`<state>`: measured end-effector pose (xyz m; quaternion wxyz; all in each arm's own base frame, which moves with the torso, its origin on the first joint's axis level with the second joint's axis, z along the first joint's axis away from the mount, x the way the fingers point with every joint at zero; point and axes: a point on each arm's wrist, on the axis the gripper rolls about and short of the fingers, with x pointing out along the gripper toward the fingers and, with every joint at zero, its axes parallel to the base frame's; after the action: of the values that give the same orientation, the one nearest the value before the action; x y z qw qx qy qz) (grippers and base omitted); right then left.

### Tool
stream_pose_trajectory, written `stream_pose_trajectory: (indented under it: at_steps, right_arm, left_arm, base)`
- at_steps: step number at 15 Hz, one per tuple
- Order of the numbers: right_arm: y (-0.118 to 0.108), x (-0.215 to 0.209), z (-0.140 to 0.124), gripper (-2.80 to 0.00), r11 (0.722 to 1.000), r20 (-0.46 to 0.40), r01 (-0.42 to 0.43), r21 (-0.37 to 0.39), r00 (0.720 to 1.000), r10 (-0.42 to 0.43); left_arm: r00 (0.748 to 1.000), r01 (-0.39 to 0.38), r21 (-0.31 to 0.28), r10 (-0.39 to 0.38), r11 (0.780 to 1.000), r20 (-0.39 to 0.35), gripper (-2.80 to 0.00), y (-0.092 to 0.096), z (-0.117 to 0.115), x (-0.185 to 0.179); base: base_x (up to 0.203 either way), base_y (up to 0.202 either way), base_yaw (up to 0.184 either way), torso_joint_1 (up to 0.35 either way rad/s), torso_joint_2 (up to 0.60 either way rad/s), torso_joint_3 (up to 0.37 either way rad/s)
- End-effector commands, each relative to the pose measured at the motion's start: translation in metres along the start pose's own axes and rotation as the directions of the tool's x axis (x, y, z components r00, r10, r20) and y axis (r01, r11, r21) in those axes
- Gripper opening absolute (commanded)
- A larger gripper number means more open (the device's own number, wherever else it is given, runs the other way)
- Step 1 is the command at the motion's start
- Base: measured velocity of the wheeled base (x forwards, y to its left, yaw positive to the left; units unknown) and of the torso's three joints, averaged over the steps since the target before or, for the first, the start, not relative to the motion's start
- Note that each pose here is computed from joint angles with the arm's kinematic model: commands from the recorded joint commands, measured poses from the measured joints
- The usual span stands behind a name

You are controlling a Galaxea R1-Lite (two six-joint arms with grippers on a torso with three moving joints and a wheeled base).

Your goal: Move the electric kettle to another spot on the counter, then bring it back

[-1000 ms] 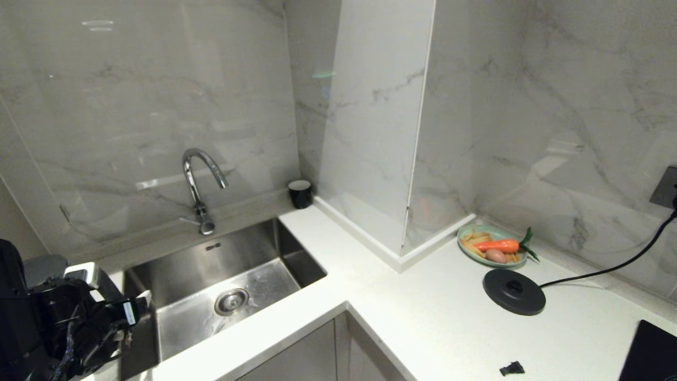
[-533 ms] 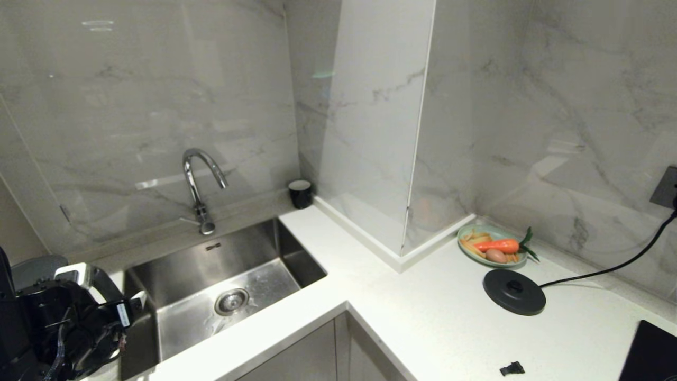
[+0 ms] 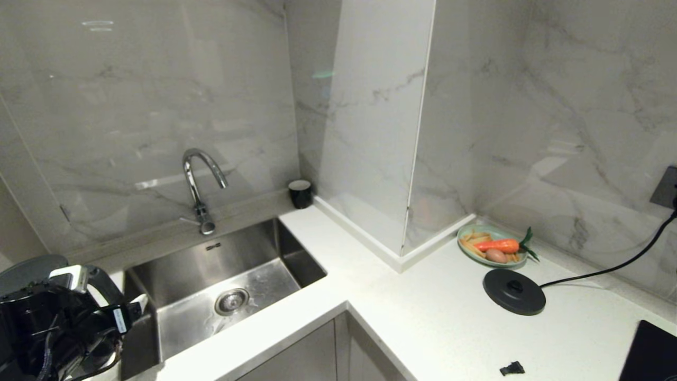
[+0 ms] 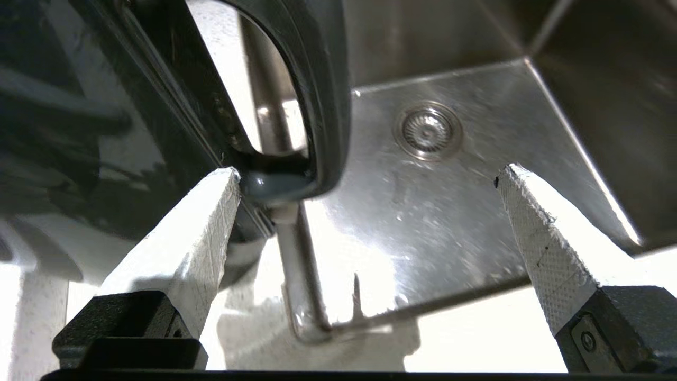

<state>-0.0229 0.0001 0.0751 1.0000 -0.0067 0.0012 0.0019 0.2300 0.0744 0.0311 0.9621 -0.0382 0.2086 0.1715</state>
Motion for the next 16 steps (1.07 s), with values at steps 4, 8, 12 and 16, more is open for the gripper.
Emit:
stream_pose_trajectory:
  at_steps: [4, 8, 12, 16]
  right_arm:
    - [0.000, 0.000, 0.000, -2.80, 1.000, -0.001, 0.001, 0.000, 1.000, -0.001]
    - [0.000, 0.000, 0.000, -2.80, 1.000, -0.001, 0.000, 0.000, 1.000, 0.000]
    - [0.000, 0.000, 0.000, -2.80, 1.000, -0.001, -0.001, 0.000, 1.000, 0.001]
    - [0.000, 0.000, 0.000, -2.80, 1.000, -0.001, -0.001, 0.000, 1.000, 0.001]
  left_arm:
    - [0.998, 0.036, 0.001, -0.036, 0.999, 0.050, 0.00, 0.000, 0.009, -0.026]
    - [0.977, 0.104, 0.027, -0.107, 0.994, 0.184, 0.00, -0.011, 0.031, -0.054]
    - [0.943, 0.203, 0.077, -0.216, 0.976, 0.252, -2.80, -0.032, 0.040, -0.075]
    - [0.917, 0.276, 0.111, -0.296, 0.955, 0.269, -2.80, -0.046, 0.041, -0.085]
  base:
    - [0.000, 0.000, 0.000, 0.000, 0.00, 0.000]
    - [0.000, 0.000, 0.000, 0.000, 0.00, 0.000]
    - [0.000, 0.000, 0.000, 0.000, 0.00, 0.000]
    - [0.000, 0.000, 0.000, 0.000, 0.00, 0.000]
